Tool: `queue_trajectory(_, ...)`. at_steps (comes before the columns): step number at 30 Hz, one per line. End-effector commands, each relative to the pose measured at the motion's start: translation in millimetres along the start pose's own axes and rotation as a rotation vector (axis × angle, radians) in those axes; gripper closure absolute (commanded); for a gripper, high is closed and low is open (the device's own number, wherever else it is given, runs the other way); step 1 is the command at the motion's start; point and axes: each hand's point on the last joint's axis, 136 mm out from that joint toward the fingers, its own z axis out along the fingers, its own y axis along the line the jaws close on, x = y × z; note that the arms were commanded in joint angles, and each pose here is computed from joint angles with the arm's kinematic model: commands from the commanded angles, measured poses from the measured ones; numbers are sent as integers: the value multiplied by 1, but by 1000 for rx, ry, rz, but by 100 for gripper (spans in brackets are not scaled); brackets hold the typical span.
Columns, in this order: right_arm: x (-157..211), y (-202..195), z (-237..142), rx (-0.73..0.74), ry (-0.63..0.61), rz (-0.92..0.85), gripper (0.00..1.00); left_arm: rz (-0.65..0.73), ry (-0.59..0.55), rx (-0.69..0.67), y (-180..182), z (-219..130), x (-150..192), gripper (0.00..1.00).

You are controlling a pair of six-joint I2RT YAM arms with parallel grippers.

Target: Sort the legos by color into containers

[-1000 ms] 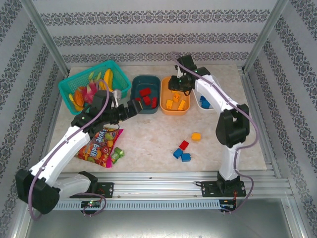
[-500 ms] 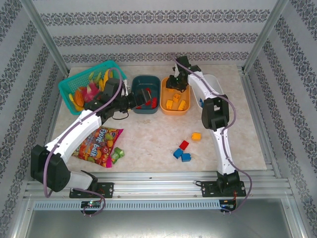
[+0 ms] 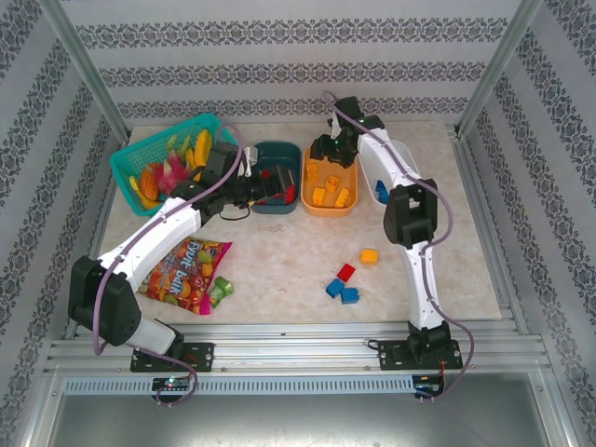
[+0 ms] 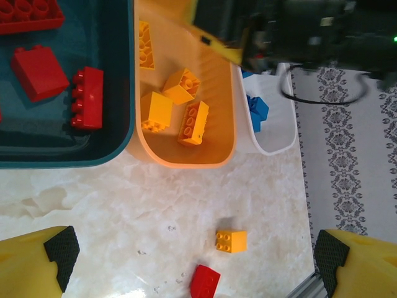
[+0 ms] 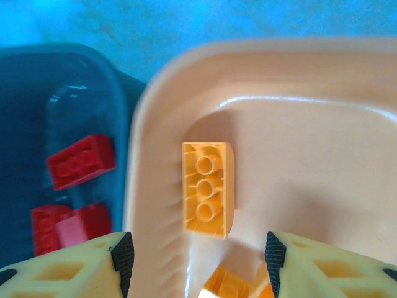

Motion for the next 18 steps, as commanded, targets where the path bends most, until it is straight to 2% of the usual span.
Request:
queue_trajectory(1,-27,29,-91,-14,-184,-22,40,93,12,36,-21,-7,0,1)
queue_trajectory(5,-9,38,-140,-7,-241,-15,43,144,52,17,-21,-12,10,1)
queue_trajectory(10,42,40,-174,1,-241,14,44,207,128,-4,-18,-13,31,3)
queue_trajectory(18,174,14,-198,40,-99,145,45,355,282,-27,-22,1,81,8)
